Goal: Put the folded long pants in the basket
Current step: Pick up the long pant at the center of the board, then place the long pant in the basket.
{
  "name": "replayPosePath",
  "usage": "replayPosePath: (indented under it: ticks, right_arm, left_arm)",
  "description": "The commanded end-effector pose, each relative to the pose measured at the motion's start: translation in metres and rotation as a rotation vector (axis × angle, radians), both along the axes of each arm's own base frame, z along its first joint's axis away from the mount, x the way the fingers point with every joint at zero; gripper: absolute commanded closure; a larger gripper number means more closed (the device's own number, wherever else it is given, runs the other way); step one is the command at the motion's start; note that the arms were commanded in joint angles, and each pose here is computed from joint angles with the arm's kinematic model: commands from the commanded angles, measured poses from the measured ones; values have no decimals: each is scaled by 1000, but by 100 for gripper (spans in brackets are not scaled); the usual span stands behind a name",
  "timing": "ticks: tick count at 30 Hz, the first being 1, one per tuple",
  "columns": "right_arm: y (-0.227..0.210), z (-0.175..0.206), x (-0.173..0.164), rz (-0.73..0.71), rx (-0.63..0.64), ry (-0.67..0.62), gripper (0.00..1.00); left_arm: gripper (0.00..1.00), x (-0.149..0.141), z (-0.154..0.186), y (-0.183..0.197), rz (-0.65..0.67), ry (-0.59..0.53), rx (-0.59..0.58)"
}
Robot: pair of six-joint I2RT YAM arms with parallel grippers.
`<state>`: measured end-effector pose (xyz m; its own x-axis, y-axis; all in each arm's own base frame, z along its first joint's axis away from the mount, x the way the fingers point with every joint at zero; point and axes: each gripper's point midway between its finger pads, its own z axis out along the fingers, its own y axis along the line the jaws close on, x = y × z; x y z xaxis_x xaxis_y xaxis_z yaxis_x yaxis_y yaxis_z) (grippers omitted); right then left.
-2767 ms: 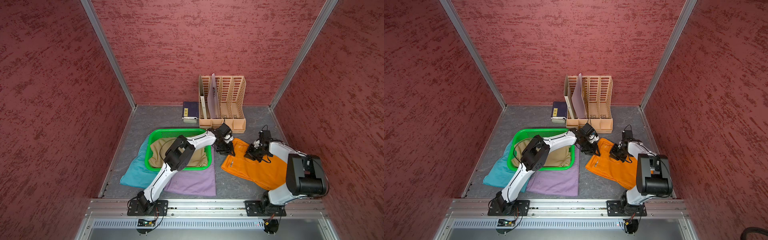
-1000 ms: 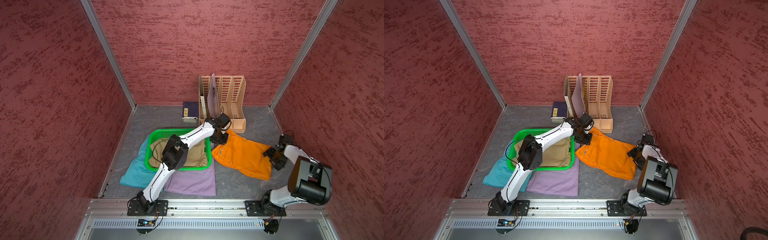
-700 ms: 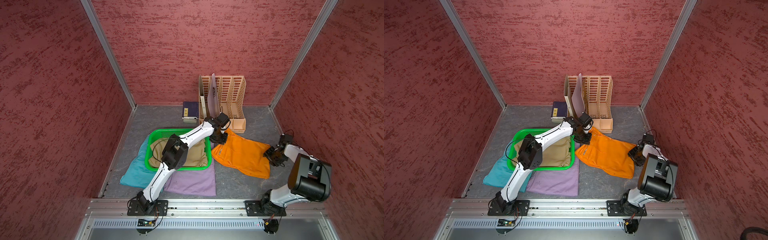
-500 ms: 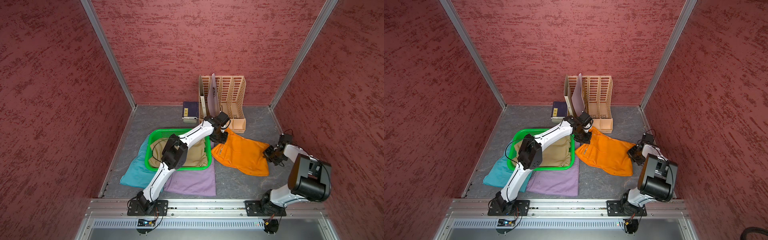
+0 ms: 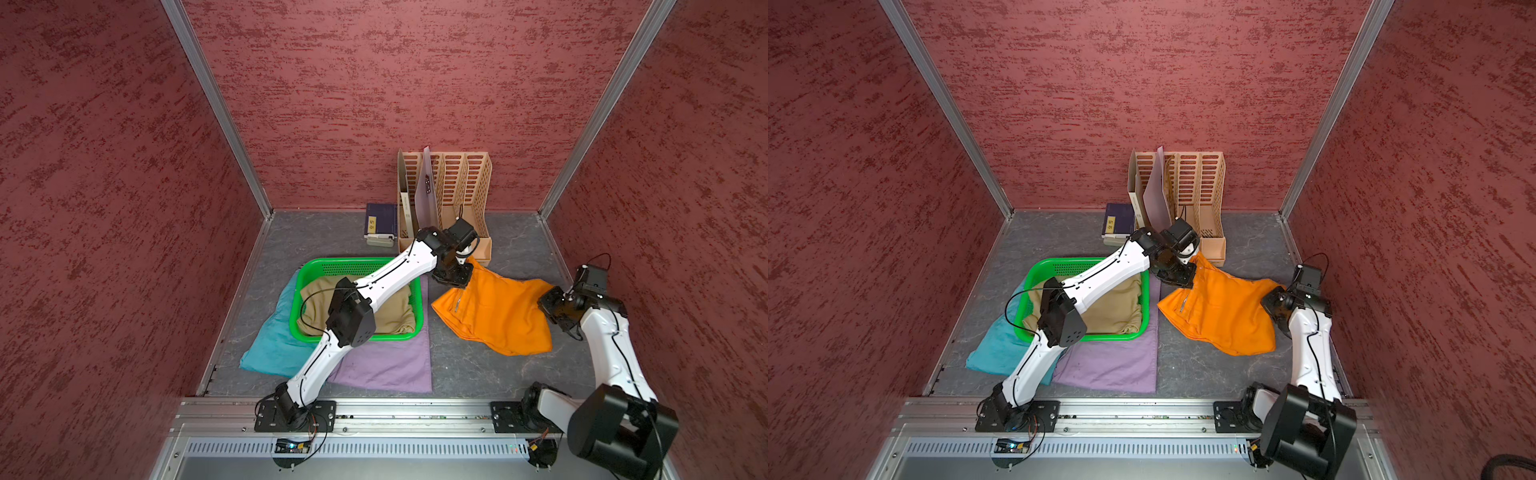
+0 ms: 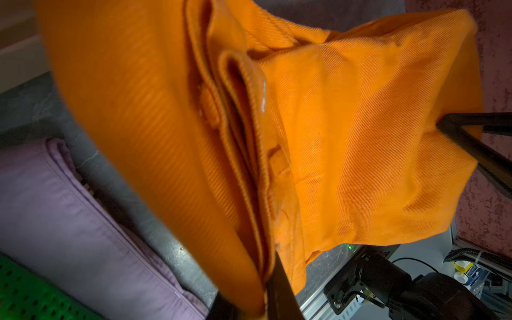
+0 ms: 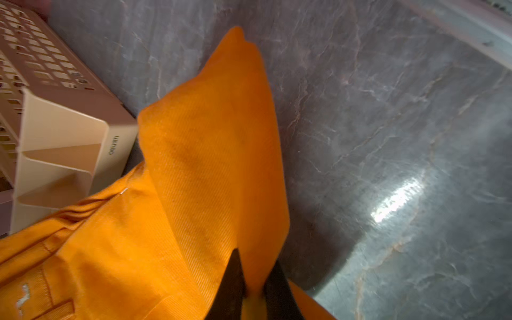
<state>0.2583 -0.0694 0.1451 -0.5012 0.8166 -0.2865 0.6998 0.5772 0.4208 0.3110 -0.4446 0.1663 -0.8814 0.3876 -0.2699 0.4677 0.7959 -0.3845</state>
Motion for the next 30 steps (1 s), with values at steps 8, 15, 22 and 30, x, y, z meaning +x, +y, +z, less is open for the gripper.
replayPosePath:
  ticks: [8, 15, 22, 30]
  right_arm:
    - [84, 114, 27, 276, 93, -196, 100]
    - [180, 126, 56, 483, 172, -214, 100]
    - [277, 112, 79, 671, 170, -160, 100]
    - [360, 69, 75, 830, 139, -52, 100]
  left_arm:
    - [100, 12, 112, 115, 139, -180, 43]
    - [100, 26, 122, 253, 410, -177, 68]
    - [100, 16, 81, 372, 659, -84, 145]
    - [100, -7, 42, 428, 781, -6, 197]
